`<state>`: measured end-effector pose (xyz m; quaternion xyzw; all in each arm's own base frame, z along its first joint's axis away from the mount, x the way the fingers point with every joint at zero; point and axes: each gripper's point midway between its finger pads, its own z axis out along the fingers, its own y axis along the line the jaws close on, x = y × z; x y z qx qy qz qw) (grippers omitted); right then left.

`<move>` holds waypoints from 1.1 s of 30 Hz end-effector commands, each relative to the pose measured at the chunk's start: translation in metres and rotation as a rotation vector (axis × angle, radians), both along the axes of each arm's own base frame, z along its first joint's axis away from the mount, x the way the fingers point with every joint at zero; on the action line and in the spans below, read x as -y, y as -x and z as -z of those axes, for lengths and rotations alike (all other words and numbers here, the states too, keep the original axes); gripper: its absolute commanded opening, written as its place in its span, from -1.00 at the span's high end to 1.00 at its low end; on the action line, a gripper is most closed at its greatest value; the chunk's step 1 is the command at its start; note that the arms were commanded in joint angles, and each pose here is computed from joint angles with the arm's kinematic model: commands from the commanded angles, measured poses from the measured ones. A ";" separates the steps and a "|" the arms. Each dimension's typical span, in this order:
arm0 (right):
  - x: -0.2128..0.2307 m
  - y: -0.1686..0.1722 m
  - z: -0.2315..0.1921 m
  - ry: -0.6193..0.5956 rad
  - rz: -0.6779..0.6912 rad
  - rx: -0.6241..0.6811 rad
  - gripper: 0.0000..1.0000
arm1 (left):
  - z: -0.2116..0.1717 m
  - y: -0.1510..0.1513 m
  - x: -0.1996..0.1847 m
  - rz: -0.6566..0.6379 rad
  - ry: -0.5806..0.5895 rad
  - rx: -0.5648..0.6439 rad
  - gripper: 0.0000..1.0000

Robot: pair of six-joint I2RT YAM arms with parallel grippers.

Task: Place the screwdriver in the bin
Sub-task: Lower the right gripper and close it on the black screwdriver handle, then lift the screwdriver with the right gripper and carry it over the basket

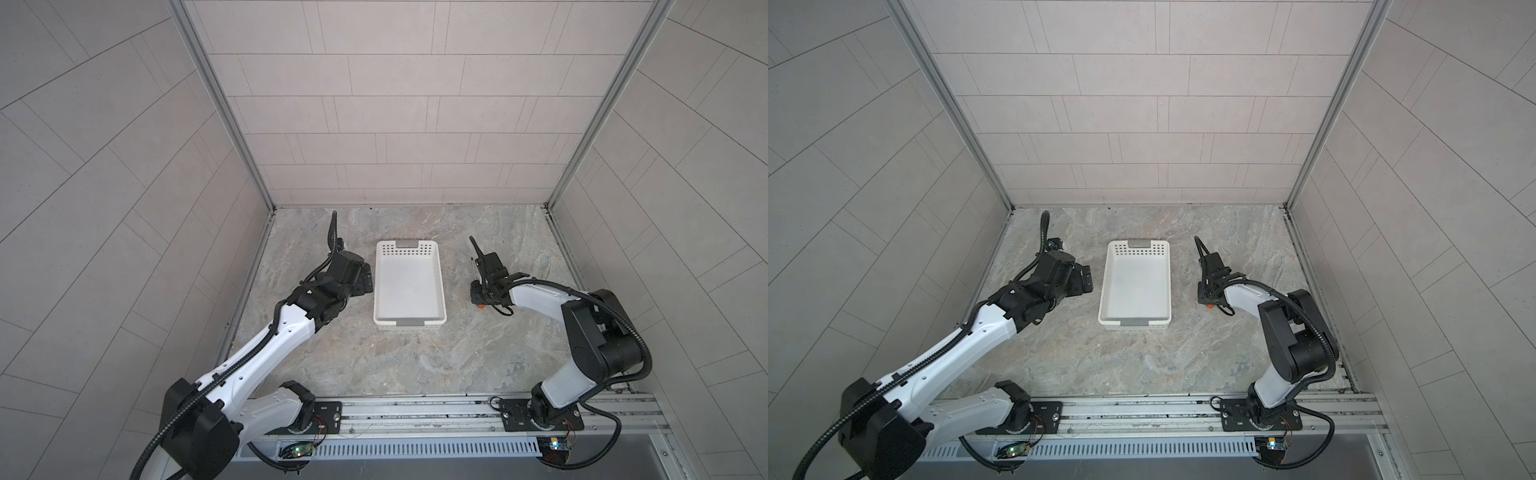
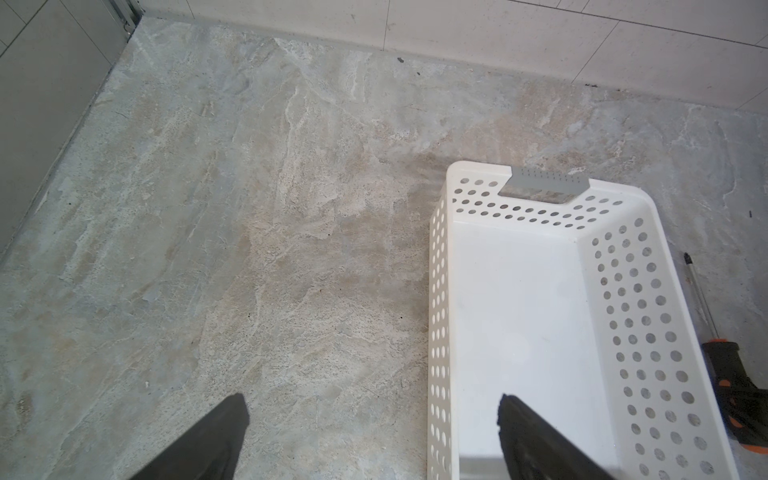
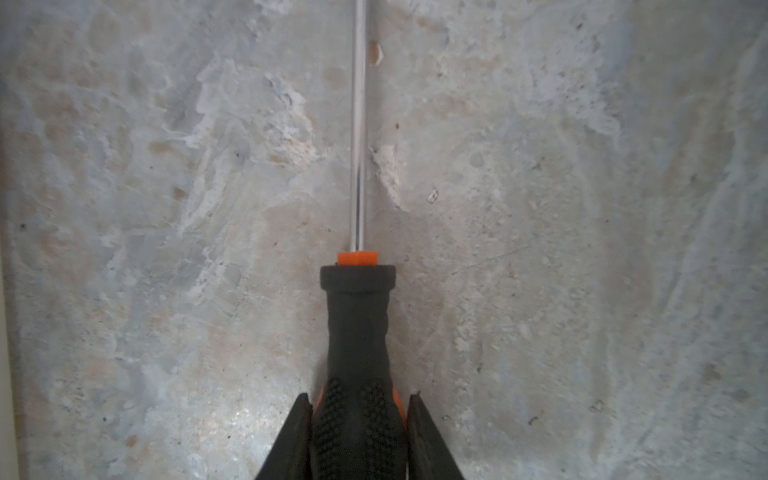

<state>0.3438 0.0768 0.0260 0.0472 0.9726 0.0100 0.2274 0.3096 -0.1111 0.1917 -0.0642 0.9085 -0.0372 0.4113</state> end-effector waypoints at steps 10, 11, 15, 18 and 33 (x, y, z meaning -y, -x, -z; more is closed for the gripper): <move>0.002 0.001 -0.001 -0.008 0.017 -0.007 0.88 | -0.001 0.004 -0.007 -0.024 -0.019 0.002 -0.99; 0.003 0.001 -0.003 -0.007 0.018 -0.001 0.97 | -0.002 0.004 -0.008 -0.027 -0.018 0.005 -0.99; 0.006 0.003 -0.014 0.001 0.026 0.027 1.00 | -0.001 0.004 -0.008 -0.027 -0.021 0.003 -0.99; 0.009 0.006 -0.025 0.003 0.032 0.058 1.00 | -0.001 0.004 -0.008 -0.027 -0.020 0.003 -0.99; -0.011 0.028 -0.121 -0.009 -0.031 0.282 1.00 | -0.005 0.005 -0.019 -0.067 -0.059 0.021 -0.99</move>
